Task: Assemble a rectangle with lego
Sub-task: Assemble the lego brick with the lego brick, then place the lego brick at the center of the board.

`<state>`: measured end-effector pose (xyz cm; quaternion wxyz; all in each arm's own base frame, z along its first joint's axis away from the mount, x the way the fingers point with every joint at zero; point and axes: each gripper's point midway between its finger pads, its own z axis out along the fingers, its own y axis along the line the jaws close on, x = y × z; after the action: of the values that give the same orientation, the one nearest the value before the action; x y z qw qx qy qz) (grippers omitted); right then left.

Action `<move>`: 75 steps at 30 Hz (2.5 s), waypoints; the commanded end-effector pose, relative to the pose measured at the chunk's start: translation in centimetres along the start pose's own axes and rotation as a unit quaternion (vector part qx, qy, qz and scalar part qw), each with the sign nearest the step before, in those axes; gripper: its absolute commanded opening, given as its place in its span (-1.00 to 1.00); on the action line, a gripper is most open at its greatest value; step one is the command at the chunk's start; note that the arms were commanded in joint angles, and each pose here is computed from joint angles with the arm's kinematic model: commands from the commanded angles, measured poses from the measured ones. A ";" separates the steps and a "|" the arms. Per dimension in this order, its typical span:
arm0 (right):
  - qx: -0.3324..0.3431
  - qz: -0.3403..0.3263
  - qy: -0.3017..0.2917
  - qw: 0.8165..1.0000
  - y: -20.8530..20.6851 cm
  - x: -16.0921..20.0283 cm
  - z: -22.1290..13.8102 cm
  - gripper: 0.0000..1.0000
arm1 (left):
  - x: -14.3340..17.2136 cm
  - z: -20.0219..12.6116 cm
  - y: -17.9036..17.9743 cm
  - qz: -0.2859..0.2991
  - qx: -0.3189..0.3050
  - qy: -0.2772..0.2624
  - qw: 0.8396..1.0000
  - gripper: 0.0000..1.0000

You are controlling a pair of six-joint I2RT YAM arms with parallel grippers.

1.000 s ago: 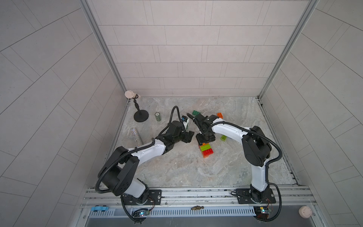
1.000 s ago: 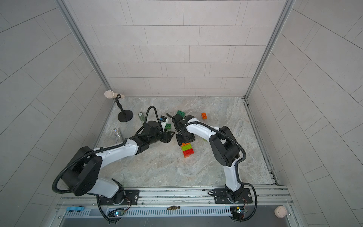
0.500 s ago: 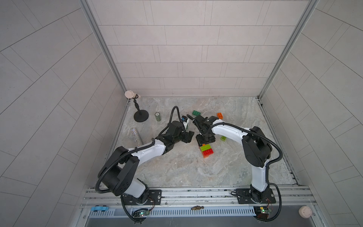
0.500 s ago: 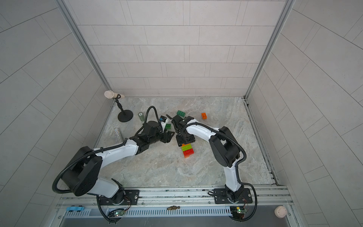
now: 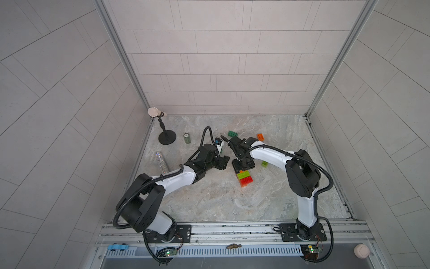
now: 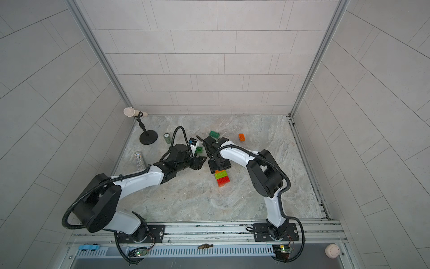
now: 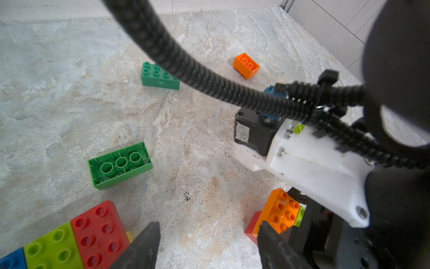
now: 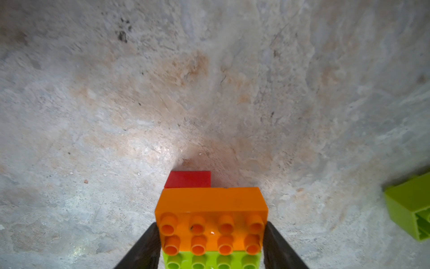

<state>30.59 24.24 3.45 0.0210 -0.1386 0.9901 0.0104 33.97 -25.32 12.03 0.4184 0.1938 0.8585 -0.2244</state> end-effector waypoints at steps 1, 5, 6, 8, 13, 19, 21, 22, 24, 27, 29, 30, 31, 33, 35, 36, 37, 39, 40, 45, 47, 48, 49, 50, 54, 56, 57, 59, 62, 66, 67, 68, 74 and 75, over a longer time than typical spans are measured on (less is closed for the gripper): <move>0.079 -0.007 0.170 0.982 -3.5 7.4 9.7 -0.69 | -0.6 -0.6 -0.2 0.010 -0.003 -0.011 1.000 0.43; 0.103 -0.011 0.186 0.977 -4.5 7.8 11.3 -0.79 | -0.9 -0.7 -0.2 0.013 -0.003 -0.012 1.000 0.42; 0.111 -0.012 0.188 0.976 -4.8 7.9 11.7 -0.82 | -0.9 -0.8 -0.2 0.014 -0.004 -0.012 1.000 0.42; 0.127 -0.019 0.186 0.974 -5.2 7.5 12.1 -0.86 | -1.0 -0.9 -0.2 0.015 -0.006 -0.014 1.000 0.42; 0.113 -0.042 0.167 0.978 -4.1 5.7 10.7 -0.90 | -1.7 -1.6 0.0 0.017 -0.017 -0.019 1.000 0.43; 0.062 -0.123 0.091 0.986 -1.6 1.5 3.9 -0.81 | -3.2 -4.6 4.0 -0.013 -0.130 -0.040 0.991 0.42; 0.061 -0.153 0.077 0.983 -1.1 0.0 2.1 -0.78 | -3.4 -5.8 5.3 -0.024 -0.153 -0.042 0.987 0.42; 0.062 -0.168 0.069 0.981 -0.9 -0.9 1.4 -0.77 | -3.4 -6.4 5.9 -0.031 -0.164 -0.043 0.985 0.42; 0.065 -0.196 0.062 0.976 -0.6 -2.3 0.5 -0.75 | -3.5 -7.6 7.1 -0.044 -0.182 -0.045 0.981 0.42; 0.074 -0.242 0.056 0.966 0.0 -4.4 -0.4 -0.71 | -3.0 -9.3 8.9 -0.065 -0.213 -0.039 0.974 0.42; 0.077 -0.275 0.052 0.957 0.6 -5.6 -1.1 -0.66 | -2.4 -10.4 9.8 -0.079 -0.230 -0.036 0.969 0.43; 0.080 -0.292 0.051 0.952 0.9 -6.1 -1.4 -0.63 | -2.2 -10.8 10.3 -0.086 -0.237 -0.034 0.967 0.42; 0.079 -0.306 0.049 0.948 1.2 -6.6 -1.7 -0.58 | -1.8 -11.2 10.7 -0.092 -0.244 -0.031 0.965 0.42; 0.081 -0.329 0.048 0.940 1.5 -7.1 -2.1 -0.45 | -1.3 -11.8 11.1 -0.102 -0.250 -0.027 0.963 0.42; 0.081 -0.342 0.042 0.935 1.7 -7.5 -2.4 -0.31 | -1.1 -12.2 11.2 -0.107 -0.252 -0.027 0.962 0.42; 0.083 -0.346 0.040 0.934 1.7 -7.5 -2.6 -0.23 | -1.0 -12.3 11.1 -0.110 -0.249 -0.028 0.962 0.42; 0.086 -0.350 0.037 0.932 1.7 -7.5 -2.8 -0.17 | -0.9 -12.2 11.0 -0.112 -0.244 -0.028 0.963 0.42; 0.092 -0.357 0.029 0.929 2.1 -7.6 -3.3 -0.03 | -0.7 -11.7 10.3 -0.112 -0.220 -0.030 0.969 0.42; 0.096 -0.361 0.022 0.927 2.3 -7.7 -3.6 0.07 | -0.7 -11.4 9.9 -0.106 -0.207 -0.030 0.972 0.42; 0.094 -0.369 0.000 0.924 3.8 -7.8 -5.0 0.32 | -0.6 -10.1 8.6 -0.085 -0.185 -0.028 0.979 0.41; 0.085 -0.370 -0.002 0.925 4.3 -7.7 -5.1 0.36 | -0.4 -9.7 8.5 -0.084 -0.182 -0.023 0.979 0.41; 0.083 -0.368 -0.001 0.926 4.4 -7.6 -5.1 0.36 | -0.4 -9.6 8.4 -0.085 -0.181 -0.024 0.980 0.41; 0.084 -0.366 0.000 0.927 4.3 -7.6 -5.0 0.36 | -0.3 -9.6 8.3 -0.084 -0.180 -0.024 0.980 0.41; 0.087 -0.366 0.004 0.927 4.1 -7.6 -4.8 0.36 | -0.4 -9.5 8.3 -0.085 -0.179 -0.025 0.980 0.41; 0.079 -0.369 0.016 0.926 4.3 -7.3 -3.5 0.33 | -0.5 -9.5 8.3 -0.084 -0.178 -0.027 0.980 0.40; 0.079 -0.371 0.020 0.925 4.3 -7.3 -3.0 0.33 | -0.4 -9.6 8.3 -0.082 -0.178 -0.027 0.980 0.40; 0.081 -0.372 0.022 0.925 4.3 -7.3 -2.9 0.34 | -0.3 -9.6 8.3 -0.082 -0.179 -0.025 0.980 0.41; 0.080 -0.371 0.023 0.925 4.3 -7.3 -2.8 0.36 | -0.3 -9.7 8.2 -0.081 -0.179 -0.026 0.980 0.41; 0.072 -0.368 0.019 0.927 4.5 -7.2 -3.2 0.40 | -0.3 -9.7 8.3 -0.080 -0.180 -0.026 0.980 0.40; 0.065 -0.368 0.023 0.927 4.8 -7.0 -3.0 0.43 | -0.4 -9.6 8.2 -0.079 -0.177 -0.027 0.981 0.40; 0.066 -0.368 0.025 0.927 4.8 -6.9 -2.8 0.43 | -0.5 -9.5 8.2 -0.079 -0.177 -0.027 0.981 0.40; 0.069 -0.367 0.028 0.927 4.7 -6.9 -2.7 0.44 | -0.6 -9.6 8.2 -0.079 -0.177 -0.028 0.981 0.40; 0.078 -0.358 0.009 0.930 4.4 -7.2 -4.3 0.46 | -0.6 -9.9 8.2 -0.075 -0.179 -0.029 0.981 0.40; 0.074 -0.355 -0.002 0.932 4.7 -7.4 -5.0 0.47 | -0.6 -9.8 8.2 -0.074 -0.179 -0.028 0.981 0.40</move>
<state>36.70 30.84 7.29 0.0306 -0.4786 0.8748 -0.0694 32.44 -13.24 15.70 0.4445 0.0401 0.8888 -0.1037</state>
